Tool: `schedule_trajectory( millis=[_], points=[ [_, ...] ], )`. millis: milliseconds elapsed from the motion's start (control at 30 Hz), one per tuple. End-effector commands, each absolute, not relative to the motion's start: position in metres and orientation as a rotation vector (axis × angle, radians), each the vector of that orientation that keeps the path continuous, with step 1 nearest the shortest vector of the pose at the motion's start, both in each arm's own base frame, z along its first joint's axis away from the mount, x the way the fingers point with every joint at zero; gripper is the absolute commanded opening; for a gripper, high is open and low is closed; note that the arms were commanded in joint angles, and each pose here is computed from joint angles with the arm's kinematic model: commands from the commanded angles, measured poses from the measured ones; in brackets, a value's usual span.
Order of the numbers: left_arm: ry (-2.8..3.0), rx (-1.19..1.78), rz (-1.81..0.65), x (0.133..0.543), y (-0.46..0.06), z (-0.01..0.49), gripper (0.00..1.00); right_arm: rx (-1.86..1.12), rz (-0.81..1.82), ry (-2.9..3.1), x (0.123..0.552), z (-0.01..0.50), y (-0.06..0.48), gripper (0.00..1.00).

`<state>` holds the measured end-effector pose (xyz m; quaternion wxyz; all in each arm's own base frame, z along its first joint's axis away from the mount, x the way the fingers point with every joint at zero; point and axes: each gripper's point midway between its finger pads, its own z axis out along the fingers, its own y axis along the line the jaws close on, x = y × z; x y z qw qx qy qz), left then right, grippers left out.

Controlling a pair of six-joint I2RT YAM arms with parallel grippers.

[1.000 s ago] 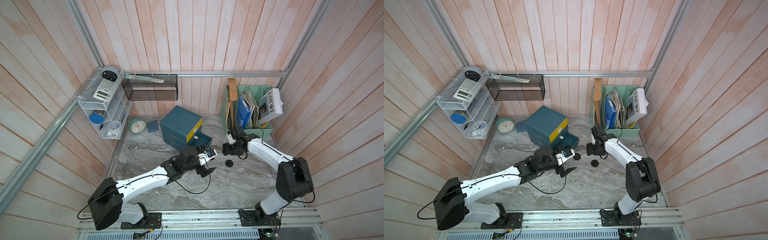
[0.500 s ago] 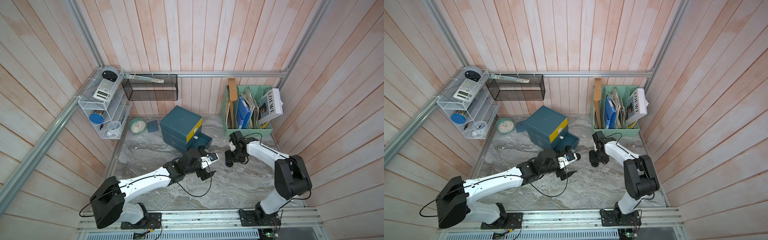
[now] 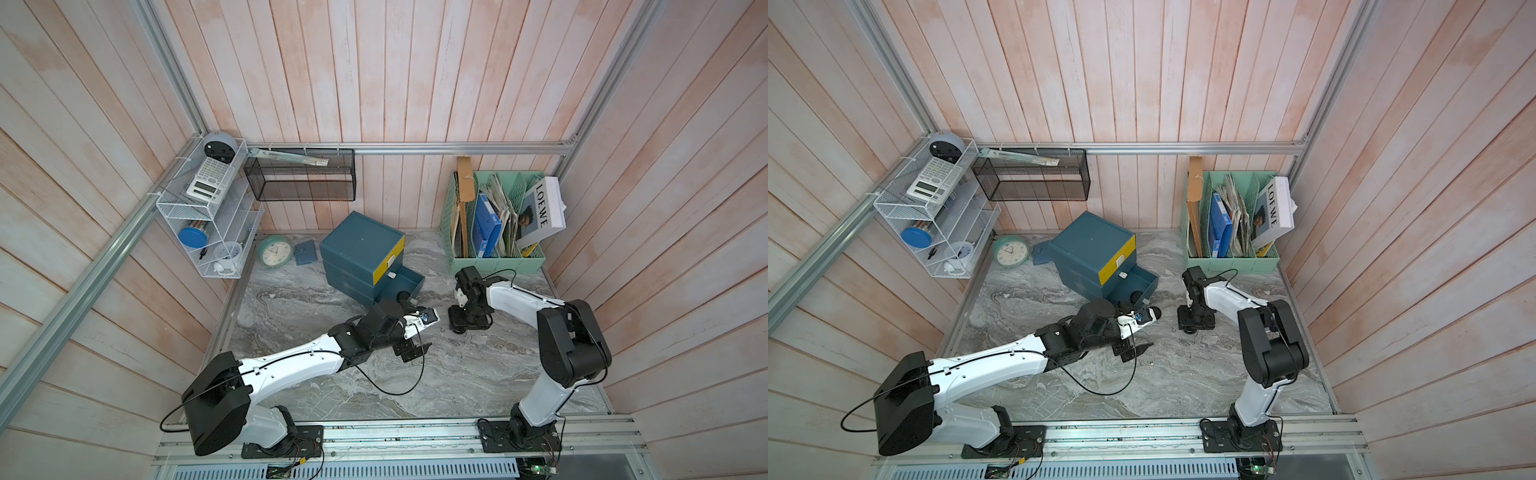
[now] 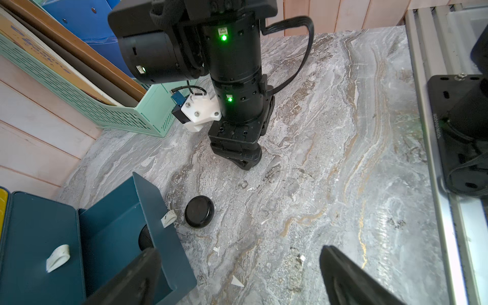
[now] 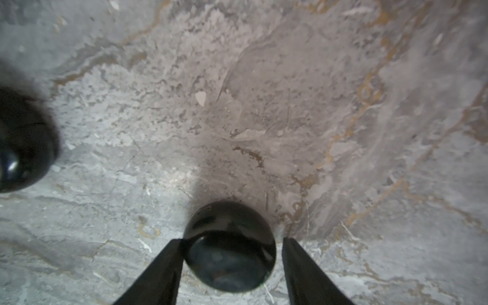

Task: Put the bluetooth earphones in the drawer according to color
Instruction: Pick up the Bluetooth earphone from the center of the board.

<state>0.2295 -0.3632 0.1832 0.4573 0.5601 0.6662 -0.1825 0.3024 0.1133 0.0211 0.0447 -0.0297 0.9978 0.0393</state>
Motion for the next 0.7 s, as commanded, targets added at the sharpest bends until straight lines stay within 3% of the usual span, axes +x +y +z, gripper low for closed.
schedule_trajectory(
  millis=[0,667],
  points=[
    [1.624,1.384,-0.438,0.2311,-0.3687,0.1891,1.00,-0.097,0.055,3.074,0.3016,0.0185,0.1099,0.65],
    [1.638,1.390,-0.416,0.2336,-0.3675,0.1850,1.00,-0.093,0.076,3.054,0.3049,0.0154,0.1162,0.56]
  ],
)
